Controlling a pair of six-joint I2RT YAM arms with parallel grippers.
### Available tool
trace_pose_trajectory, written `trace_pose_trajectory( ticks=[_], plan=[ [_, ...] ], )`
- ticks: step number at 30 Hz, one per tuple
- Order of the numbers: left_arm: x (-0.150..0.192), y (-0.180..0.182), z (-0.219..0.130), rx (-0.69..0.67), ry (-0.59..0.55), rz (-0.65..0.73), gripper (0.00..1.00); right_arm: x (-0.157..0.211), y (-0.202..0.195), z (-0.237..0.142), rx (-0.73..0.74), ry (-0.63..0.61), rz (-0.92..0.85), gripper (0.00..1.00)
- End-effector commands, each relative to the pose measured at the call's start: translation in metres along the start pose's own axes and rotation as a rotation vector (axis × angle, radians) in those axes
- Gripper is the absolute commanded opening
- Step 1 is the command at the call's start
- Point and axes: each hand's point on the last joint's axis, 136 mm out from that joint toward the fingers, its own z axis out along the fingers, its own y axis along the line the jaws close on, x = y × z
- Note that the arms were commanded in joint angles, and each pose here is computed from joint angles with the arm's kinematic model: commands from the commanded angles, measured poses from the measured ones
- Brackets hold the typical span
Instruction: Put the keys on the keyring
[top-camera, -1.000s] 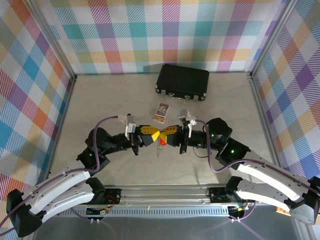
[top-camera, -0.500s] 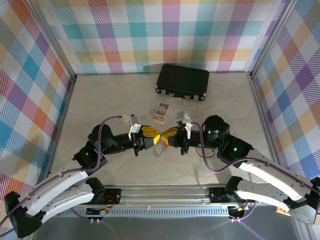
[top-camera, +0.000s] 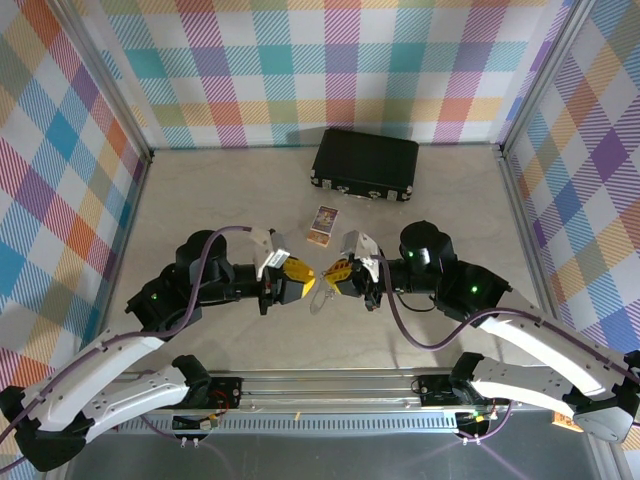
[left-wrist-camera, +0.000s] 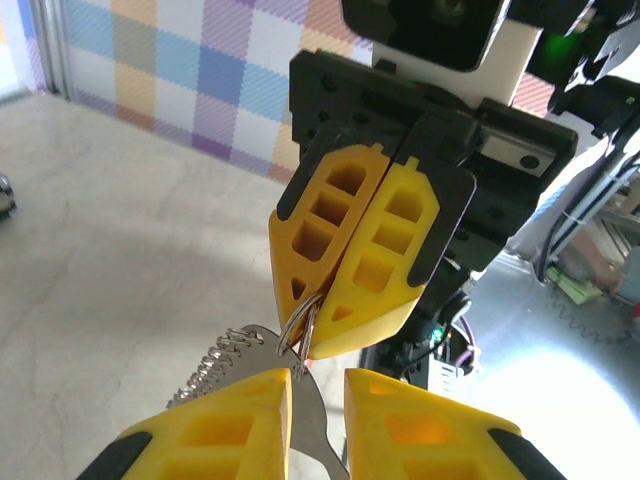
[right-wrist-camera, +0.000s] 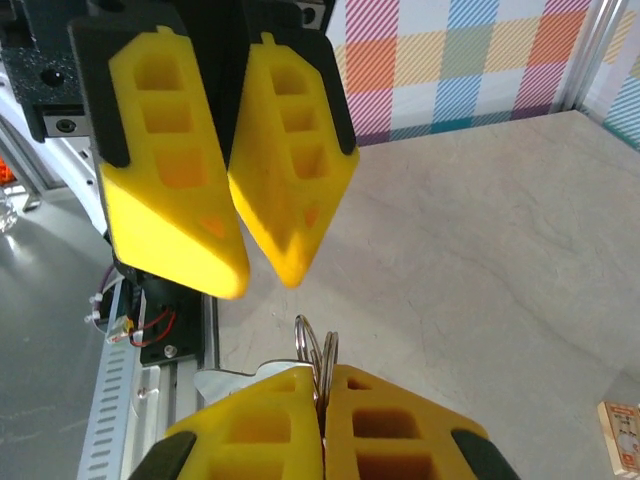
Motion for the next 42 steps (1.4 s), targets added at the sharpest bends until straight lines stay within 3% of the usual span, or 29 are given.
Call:
trace_pose_trajectory(
  ticks=[1, 9, 13, 21, 32, 42],
  plan=[
    [0.005, -0.008, 0.002, 0.051, 0.054, 0.007, 0.21, -0.019, 0.004, -0.007, -0.02, -0.035, -0.075, 0.0],
    [0.0, -0.01, 0.008, 0.081, 0.046, 0.011, 0.23, -0.02, 0.007, -0.006, -0.042, -0.019, -0.091, 0.0],
    [-0.001, -0.01, 0.008, 0.086, 0.037, 0.01, 0.17, -0.021, 0.007, -0.005, -0.05, -0.014, -0.092, 0.0],
    [-0.005, -0.011, 0.009, 0.091, 0.024, 0.011, 0.14, -0.02, 0.007, -0.003, -0.056, -0.005, -0.094, 0.0],
    [-0.01, -0.011, 0.006, 0.08, 0.015, 0.024, 0.22, -0.016, 0.007, -0.004, -0.049, 0.009, -0.096, 0.0],
    [-0.012, -0.01, 0.01, 0.088, 0.005, 0.029, 0.16, -0.015, 0.012, -0.004, -0.082, 0.016, -0.088, 0.0]
  ],
)
